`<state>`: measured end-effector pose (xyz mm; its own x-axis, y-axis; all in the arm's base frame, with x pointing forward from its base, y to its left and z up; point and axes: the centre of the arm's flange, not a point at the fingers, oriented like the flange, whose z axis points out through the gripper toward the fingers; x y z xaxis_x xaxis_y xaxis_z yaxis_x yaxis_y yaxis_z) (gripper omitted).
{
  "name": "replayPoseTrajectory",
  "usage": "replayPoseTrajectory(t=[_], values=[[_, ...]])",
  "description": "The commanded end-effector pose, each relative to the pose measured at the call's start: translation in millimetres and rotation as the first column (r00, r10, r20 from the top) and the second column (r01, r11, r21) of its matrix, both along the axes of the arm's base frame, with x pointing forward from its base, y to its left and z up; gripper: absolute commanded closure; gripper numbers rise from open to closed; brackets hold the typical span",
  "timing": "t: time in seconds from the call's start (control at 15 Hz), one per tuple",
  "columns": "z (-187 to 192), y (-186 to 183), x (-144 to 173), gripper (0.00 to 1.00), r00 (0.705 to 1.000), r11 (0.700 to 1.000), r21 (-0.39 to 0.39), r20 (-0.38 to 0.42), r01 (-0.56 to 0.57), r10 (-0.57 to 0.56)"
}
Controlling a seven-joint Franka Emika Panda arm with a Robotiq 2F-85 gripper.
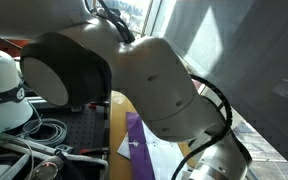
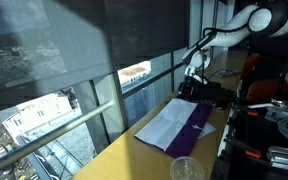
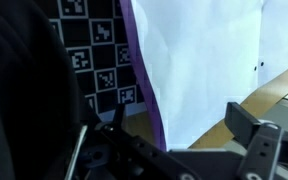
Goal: Close the purple file
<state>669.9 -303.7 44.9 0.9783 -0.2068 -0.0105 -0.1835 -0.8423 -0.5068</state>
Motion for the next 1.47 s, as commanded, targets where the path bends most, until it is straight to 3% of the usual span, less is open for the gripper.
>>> replayPoseTrajectory(t=[0.0,0.13,0.73,1.13,1.4], values=[[-6.9,-8.4,22.8,0.26,1.000,1.000,0.017,-0.015,0.001,-0.001],[-13.5,-2.0,28.7,0.31,1.000,1.000,0.019,-0.018,0.001,-0.001],[-17.6,11.4,37.7,1.00,1.000,1.000,0.017,-0.024,-0.008,0.008],[65.8,66.8,41.1,1.00,0.996,0.990,-0.121,-0.060,-0.078,0.071],[136.4,124.7,50.0,1.00,0.981,0.943,-0.276,-0.099,-0.188,0.167]])
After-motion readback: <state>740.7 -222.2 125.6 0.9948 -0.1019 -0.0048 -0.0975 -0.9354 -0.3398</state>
